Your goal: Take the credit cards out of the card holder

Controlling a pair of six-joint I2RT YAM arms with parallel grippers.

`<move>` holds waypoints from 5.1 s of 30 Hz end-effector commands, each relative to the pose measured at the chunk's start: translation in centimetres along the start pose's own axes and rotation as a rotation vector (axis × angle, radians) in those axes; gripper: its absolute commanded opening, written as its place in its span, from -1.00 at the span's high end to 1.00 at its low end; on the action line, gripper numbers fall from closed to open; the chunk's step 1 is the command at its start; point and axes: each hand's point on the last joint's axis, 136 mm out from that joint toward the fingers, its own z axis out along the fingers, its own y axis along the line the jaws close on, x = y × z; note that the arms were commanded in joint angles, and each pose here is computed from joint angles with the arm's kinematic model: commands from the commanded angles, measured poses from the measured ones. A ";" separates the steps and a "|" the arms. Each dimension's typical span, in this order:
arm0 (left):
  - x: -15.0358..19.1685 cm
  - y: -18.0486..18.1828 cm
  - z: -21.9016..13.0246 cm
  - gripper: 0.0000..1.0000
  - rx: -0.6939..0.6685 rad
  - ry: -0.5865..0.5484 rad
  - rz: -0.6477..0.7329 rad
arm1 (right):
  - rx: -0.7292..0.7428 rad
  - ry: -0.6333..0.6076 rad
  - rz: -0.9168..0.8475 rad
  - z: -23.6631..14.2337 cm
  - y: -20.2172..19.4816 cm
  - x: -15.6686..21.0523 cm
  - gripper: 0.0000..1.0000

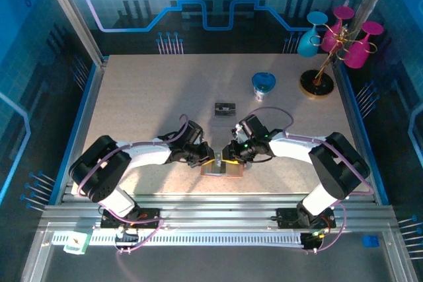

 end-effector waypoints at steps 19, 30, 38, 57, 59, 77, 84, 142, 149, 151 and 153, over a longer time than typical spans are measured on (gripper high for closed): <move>0.4 1.2 -0.5 0.98 -0.133 0.024 0.070 | 0.006 0.057 0.040 1.4 -2.2 0.8 0.44; 0.8 1.7 0.4 0.97 -0.152 0.046 0.067 | -0.086 0.044 0.058 1.4 -1.3 0.4 0.50; 1.1 2.0 0.7 0.97 -0.163 0.055 0.058 | -0.120 0.029 0.074 1.0 -1.2 0.1 0.62; 1.1 3.0 0.6 0.97 -0.206 0.049 0.047 | -0.007 0.034 0.064 0.3 -3.0 0.7 0.82; 1.1 3.1 0.6 0.97 -0.206 0.052 0.043 | 0.005 0.036 0.061 0.1 -3.1 0.7 0.83; 1.2 3.4 0.1 0.96 -0.210 0.048 0.039 | 0.078 0.018 0.023 -1.8 -3.0 0.8 0.88; 1.2 3.3 -0.2 0.95 -0.209 0.043 0.040 | 0.094 0.002 0.005 -2.8 -2.5 0.7 0.90; 0.0 4.0 -6.4 0.57 -0.137 -0.127 0.028 | 0.626 0.286 -1.290 -11.3 1.3 -10.5 1.00; 0.1 4.0 -6.8 0.50 -0.112 -0.132 0.028 | 0.643 0.313 -1.366 -11.6 2.8 -12.8 1.00; 0.0 4.0 -6.9 0.48 -0.112 -0.137 0.024 | 0.643 0.312 -1.378 -11.5 3.3 -13.6 1.00; -0.1 4.1 -6.9 0.47 -0.114 -0.138 0.018 | 0.636 0.312 -1.390 -11.1 3.7 -14.2 1.00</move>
